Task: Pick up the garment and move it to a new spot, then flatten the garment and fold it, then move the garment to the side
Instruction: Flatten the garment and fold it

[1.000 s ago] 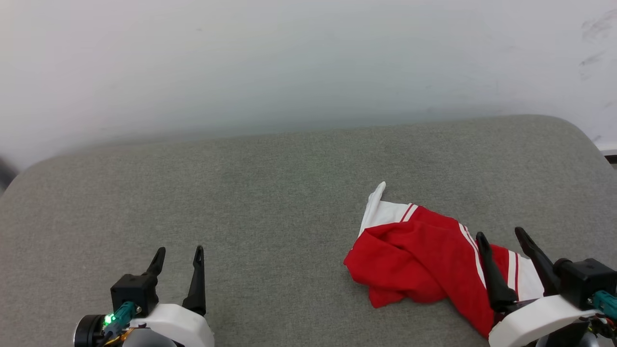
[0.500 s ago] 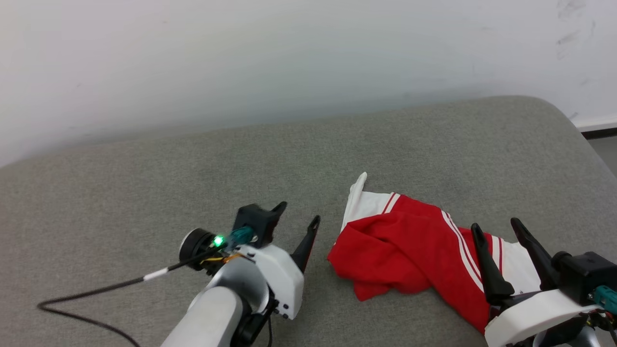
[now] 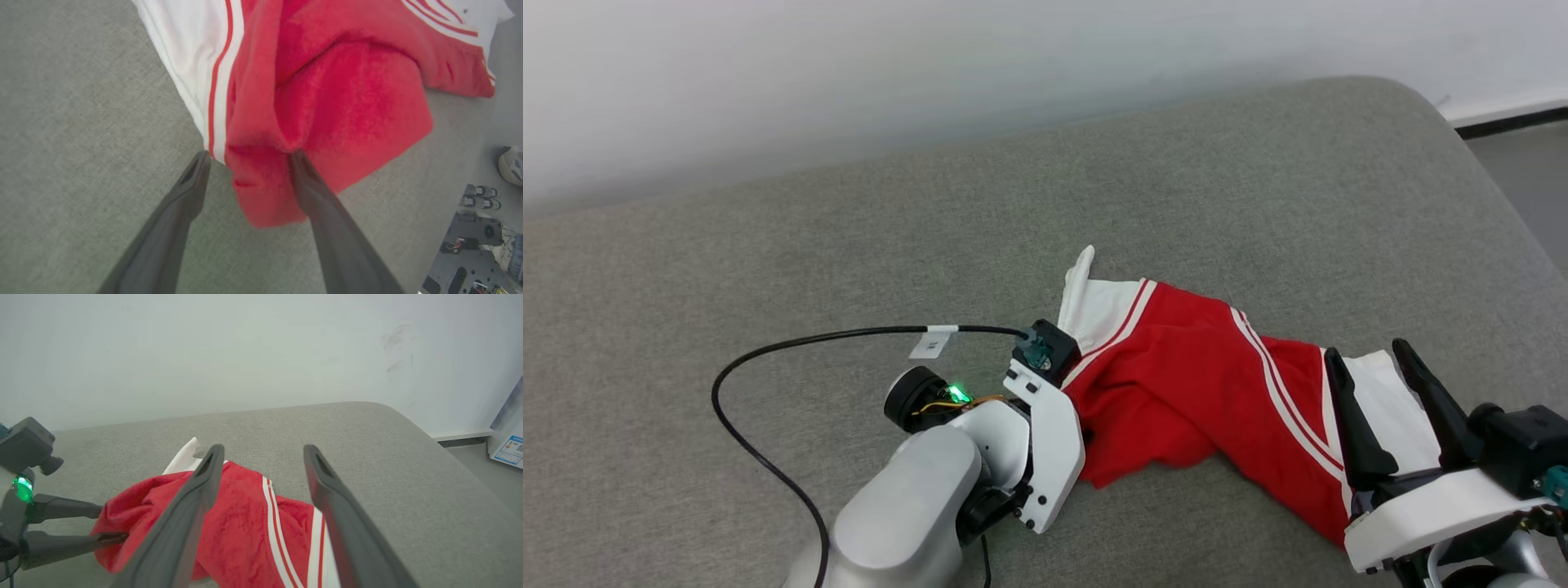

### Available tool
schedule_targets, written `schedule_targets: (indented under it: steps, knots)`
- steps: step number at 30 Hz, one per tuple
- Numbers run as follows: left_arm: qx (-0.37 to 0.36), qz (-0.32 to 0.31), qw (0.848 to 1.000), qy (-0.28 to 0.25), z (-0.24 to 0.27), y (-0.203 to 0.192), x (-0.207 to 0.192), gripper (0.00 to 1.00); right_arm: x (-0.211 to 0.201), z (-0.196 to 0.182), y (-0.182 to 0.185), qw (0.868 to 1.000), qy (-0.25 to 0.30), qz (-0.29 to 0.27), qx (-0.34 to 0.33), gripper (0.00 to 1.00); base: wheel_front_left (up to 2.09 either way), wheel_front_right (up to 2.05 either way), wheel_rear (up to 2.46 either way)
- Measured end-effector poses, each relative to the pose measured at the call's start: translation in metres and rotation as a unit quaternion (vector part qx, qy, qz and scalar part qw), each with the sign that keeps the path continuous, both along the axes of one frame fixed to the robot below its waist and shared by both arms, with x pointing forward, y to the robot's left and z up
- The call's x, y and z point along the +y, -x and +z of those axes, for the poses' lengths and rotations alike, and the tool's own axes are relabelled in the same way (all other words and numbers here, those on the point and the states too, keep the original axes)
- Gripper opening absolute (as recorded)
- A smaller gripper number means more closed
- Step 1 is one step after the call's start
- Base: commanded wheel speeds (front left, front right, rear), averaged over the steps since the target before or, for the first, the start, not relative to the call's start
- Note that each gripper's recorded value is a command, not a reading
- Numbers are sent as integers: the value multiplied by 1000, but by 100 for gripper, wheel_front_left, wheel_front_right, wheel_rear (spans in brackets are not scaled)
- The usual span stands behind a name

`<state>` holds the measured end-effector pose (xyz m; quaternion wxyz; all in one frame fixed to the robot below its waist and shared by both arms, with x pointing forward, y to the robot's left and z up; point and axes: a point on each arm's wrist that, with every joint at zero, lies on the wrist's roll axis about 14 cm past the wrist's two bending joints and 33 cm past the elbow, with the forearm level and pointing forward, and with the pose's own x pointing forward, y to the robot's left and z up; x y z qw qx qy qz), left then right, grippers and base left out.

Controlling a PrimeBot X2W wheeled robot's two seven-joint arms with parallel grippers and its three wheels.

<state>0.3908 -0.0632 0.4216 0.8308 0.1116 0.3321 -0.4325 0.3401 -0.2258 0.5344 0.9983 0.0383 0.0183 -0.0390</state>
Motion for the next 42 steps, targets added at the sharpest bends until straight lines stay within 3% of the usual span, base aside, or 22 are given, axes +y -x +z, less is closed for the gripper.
schedule_targets:
  steps: [7,8,11,12,17,25,28,36,42]
  knots:
    - [69,-62,993,-75,-35,12,-5,100,-8,-14,-6,1000,-12,-14,13,100,0,0,0]
    - [78,-70,991,-84,-38,13,-6,92,-9,-14,-6,1000,-12,-16,13,100,0,0,0]
    - [96,-82,987,-98,-43,14,-7,16,-12,-17,-7,1000,-15,-20,16,100,0,0,0]
    - [106,-82,986,-97,-44,16,-7,0,-13,-18,-6,1000,-15,-22,16,100,0,0,0]
    - [97,-75,988,-89,-46,12,-1,0,-15,-15,-8,1000,-17,-25,10,100,0,0,0]
    - [-31,-9,998,-56,-7,-33,40,0,-2,-8,-15,1000,-15,-1,-1,100,0,0,0]
    - [-62,21,997,-47,7,-32,63,0,7,-3,-18,1000,-13,14,-5,100,0,0,0]
    - [-11,151,987,-54,-13,34,146,0,35,6,-24,998,-15,60,-13,100,0,0,0]
    - [100,271,957,-21,-47,110,173,0,51,12,-26,996,-16,85,-20,100,0,0,0]
